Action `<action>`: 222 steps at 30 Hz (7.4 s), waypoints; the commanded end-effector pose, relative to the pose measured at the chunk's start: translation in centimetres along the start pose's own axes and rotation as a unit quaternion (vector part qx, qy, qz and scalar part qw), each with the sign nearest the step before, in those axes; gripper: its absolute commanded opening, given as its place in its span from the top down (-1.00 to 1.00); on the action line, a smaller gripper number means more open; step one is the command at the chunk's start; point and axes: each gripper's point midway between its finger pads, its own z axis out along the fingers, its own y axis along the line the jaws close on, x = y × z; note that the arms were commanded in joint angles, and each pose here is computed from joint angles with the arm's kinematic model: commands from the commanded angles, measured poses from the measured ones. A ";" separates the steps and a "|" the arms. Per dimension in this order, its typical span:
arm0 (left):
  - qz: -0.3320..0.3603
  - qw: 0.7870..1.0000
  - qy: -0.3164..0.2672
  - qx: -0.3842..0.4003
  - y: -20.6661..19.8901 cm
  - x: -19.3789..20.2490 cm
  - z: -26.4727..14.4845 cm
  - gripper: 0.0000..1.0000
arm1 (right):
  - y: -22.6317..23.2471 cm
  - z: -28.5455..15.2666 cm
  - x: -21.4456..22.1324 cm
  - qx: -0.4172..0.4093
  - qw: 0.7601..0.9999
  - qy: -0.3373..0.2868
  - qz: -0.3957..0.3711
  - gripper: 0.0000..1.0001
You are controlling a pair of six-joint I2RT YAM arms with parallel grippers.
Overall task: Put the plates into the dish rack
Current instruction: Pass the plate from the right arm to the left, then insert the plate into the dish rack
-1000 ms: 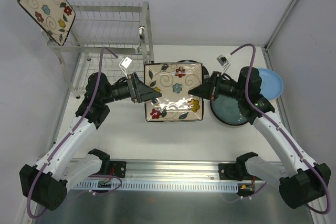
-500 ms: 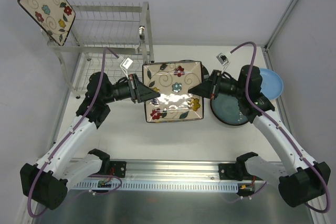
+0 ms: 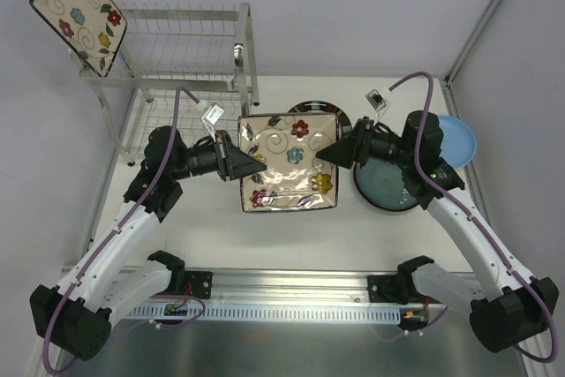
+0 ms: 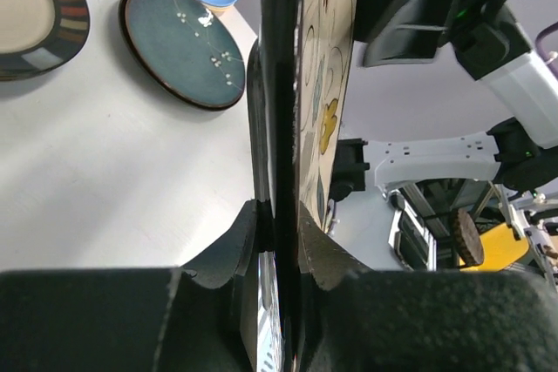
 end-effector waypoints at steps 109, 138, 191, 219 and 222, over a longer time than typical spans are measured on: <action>0.490 0.609 -0.448 -0.433 -7.5 -42.3 -25.7 1.00 | -5.2 -12.8 -2.3 0.373 0.908 -0.081 -0.175 -0.99; 0.482 0.580 -0.451 -0.477 -2.7 -43.8 -28.9 1.00 | -6.5 -12.5 -2.6 0.388 0.903 -0.072 -0.173 -0.99; 0.399 0.633 -0.421 -0.512 5.9 -39.5 -28.7 0.37 | -6.1 -12.8 -2.0 0.378 0.907 -0.071 -0.173 -0.99; 0.380 0.634 -0.446 -0.504 3.1 -38.5 -28.9 -0.70 | -5.6 -12.7 -2.0 0.370 0.909 -0.075 -0.175 -0.99; 0.373 0.640 -0.450 -0.499 2.8 -37.9 -28.7 -0.80 | -5.5 -12.7 -2.2 0.369 0.909 -0.078 -0.175 -0.99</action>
